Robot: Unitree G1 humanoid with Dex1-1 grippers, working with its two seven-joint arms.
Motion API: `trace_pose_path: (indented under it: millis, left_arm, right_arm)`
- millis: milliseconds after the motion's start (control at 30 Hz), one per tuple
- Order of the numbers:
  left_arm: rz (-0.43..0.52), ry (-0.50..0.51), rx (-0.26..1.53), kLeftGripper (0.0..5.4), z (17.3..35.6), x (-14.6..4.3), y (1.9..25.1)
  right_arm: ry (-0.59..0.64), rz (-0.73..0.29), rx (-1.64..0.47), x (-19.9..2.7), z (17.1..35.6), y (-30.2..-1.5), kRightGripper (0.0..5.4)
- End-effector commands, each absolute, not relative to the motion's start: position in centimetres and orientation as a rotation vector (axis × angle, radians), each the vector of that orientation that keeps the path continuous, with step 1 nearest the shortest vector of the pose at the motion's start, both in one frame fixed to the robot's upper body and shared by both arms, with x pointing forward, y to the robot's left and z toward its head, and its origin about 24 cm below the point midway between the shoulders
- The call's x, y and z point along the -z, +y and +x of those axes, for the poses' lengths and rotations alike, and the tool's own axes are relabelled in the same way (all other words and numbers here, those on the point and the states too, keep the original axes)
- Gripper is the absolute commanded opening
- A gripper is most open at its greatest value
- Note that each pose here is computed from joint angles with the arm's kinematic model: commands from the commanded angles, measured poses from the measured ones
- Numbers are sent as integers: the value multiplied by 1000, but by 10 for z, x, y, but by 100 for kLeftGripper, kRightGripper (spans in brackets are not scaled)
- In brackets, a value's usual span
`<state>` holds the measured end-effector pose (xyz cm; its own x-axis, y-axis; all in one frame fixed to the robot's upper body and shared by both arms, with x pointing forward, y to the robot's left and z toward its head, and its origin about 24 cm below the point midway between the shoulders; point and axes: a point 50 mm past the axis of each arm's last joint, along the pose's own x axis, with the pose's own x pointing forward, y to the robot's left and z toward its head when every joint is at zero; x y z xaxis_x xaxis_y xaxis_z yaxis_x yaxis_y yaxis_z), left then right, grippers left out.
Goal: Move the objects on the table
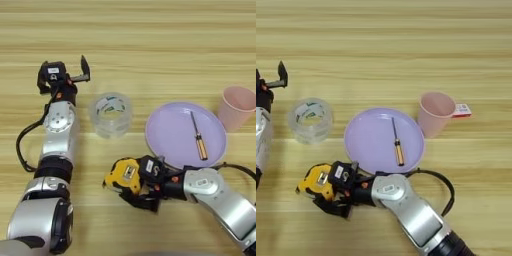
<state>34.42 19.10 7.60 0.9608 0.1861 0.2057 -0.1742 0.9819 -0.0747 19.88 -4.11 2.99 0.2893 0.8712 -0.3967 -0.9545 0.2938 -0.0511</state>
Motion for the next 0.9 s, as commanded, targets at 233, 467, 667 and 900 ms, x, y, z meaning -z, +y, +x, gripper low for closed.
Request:
trace_pose_path:
  millis: [233,467,667,900]
  left_arm:
    - [-55,-222,-178,540,348,-79,191]
    - [-55,-219,-173,540,348,-78,192]
    - [-55,-219,-171,540,347,-78,193]
    - [-55,-220,-170,540,347,-78,192]
  right_arm:
    - [324,-300,-1195,-26,224,-17,408]
    - [332,-272,-1149,-16,237,-7,408]
    - [316,-264,-1111,-15,248,-5,446]
    - [199,-273,-1076,-37,249,-10,530]
